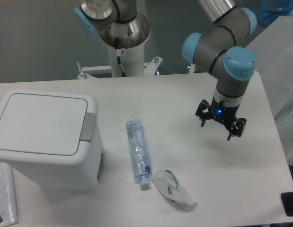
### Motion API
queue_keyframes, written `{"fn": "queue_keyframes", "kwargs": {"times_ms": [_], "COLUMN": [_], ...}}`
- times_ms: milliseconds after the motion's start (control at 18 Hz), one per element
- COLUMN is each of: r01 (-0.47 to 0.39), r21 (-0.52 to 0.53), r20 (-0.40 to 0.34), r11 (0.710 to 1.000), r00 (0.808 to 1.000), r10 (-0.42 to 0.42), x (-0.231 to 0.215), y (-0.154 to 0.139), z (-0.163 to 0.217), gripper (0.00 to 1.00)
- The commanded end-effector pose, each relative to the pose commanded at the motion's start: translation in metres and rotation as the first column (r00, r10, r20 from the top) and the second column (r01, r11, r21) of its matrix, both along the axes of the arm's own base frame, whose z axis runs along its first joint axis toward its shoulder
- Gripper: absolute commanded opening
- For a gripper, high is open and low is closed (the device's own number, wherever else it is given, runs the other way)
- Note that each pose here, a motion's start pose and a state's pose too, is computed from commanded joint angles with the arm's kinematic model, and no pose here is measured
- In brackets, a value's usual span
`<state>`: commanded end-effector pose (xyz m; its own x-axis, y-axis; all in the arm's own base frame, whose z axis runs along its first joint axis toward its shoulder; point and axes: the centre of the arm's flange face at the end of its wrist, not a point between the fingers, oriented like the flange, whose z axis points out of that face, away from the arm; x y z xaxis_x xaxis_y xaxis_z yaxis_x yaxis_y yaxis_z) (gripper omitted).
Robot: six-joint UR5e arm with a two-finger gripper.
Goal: Open the trash can
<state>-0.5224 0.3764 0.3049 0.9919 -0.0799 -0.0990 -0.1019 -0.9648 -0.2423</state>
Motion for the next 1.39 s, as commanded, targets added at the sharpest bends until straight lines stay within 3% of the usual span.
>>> {"fn": "queue_keyframes", "kwargs": {"times_ms": [111,333,722,1000,1278,1389], "r01": [-0.005,-0.158,-0.315,-0.332,-0.271,-0.263], "r21": [0.086,0.180,0.300,0.392,0.418,0.419], "r20": [0.030,0.072,0.155,0.250,0.274,0.300], "r11": [0.996,0.971,0.900,0.858,0.867,0.869], "r00": [1.000,0.987,0.948,0.936,0.948,0.943], "r10": [0.002,0.147,0.280,0.248,0.164,0.141], "x": [0.001,0.000,0.049,0.097,0.170,0.188], "y": [0.008,0.032,0.124,0.151,0.158,0.157], "z": [0.007,0.044,0.122,0.171,0.196,0.193], "gripper": [1.00,1.00,1.00,1.00,1.00,1.00]}}
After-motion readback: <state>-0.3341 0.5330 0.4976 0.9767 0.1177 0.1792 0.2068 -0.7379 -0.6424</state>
